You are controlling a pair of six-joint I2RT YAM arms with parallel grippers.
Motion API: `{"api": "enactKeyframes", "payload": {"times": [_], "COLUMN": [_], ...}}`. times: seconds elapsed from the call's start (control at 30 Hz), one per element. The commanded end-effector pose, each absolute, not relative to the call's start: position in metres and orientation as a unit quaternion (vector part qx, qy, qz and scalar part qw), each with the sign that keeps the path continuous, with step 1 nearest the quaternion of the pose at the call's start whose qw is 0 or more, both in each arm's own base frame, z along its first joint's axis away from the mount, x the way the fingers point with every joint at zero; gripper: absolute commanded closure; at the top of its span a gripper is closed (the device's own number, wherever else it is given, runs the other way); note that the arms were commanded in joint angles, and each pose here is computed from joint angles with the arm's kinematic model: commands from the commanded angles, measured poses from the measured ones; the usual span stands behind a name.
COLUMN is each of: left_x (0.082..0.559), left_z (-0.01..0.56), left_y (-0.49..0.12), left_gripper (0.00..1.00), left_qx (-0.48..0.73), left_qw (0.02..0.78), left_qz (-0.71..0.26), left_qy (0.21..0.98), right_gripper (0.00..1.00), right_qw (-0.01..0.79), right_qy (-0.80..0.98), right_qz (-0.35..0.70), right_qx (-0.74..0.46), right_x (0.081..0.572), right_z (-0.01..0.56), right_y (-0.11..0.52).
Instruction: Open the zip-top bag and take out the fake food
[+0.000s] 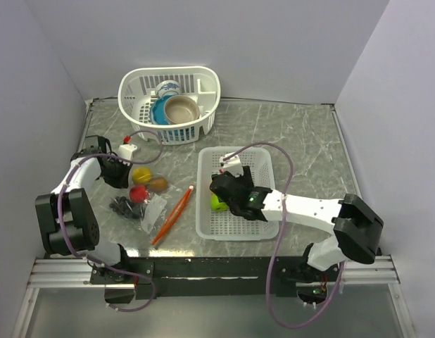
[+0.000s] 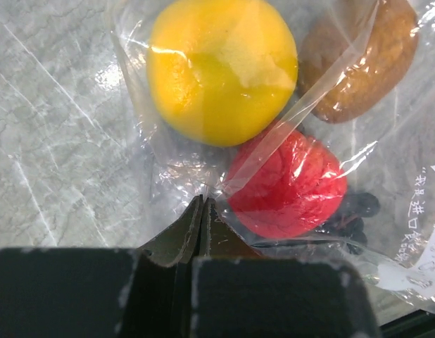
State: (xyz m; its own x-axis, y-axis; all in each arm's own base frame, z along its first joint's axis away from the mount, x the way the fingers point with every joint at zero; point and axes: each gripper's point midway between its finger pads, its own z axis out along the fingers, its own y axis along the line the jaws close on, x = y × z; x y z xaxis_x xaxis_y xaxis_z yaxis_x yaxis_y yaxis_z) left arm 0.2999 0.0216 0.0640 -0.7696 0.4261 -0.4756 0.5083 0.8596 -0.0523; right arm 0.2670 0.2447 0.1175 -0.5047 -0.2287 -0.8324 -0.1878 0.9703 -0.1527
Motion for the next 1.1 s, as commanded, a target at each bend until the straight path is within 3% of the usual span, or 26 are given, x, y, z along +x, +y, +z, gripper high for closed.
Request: {"api": "enactKeyframes", "payload": {"times": [0.0, 0.07, 0.23, 0.37, 0.57, 0.77, 1.07], "left_x": [0.305, 0.308, 0.305, 0.307, 0.308, 0.307, 0.305], "left_z": [0.069, 0.061, 0.031, 0.019, 0.012, 0.014, 0.019], "left_y": [0.027, 0.034, 0.055, 0.061, 0.061, 0.060, 0.055], "left_gripper": [0.99, 0.99, 0.99, 0.99, 0.99, 0.99, 0.99], "left_qx": [0.249, 0.250, 0.256, 0.256, 0.258, 0.262, 0.266], "left_qw": [0.250, 0.252, 0.220, 0.211, 0.201, 0.200, 0.204], "left_qz": [-0.064, -0.041, 0.018, 0.034, 0.034, 0.035, 0.024], "left_qy": [0.934, 0.934, 0.941, 0.943, 0.944, 0.943, 0.942], "right_gripper": [0.10, 0.00, 0.00, 0.12, 0.36, 0.40, 0.35], "right_qw": [0.552, 0.569, 0.608, 0.589, 0.548, 0.532, 0.509], "right_qy": [0.830, 0.819, 0.784, 0.767, 0.770, 0.764, 0.775], "right_qz": [-0.046, -0.030, 0.050, 0.155, 0.180, 0.185, 0.188], "right_qx": [-0.061, -0.058, -0.119, -0.202, -0.274, -0.316, -0.324], "right_x": [0.278, 0.275, 0.247, 0.209, 0.196, 0.199, 0.222], "right_z": [0.168, 0.187, 0.226, 0.224, 0.172, 0.142, 0.113], "right_y": [0.240, 0.248, 0.304, 0.378, 0.444, 0.493, 0.520]}}
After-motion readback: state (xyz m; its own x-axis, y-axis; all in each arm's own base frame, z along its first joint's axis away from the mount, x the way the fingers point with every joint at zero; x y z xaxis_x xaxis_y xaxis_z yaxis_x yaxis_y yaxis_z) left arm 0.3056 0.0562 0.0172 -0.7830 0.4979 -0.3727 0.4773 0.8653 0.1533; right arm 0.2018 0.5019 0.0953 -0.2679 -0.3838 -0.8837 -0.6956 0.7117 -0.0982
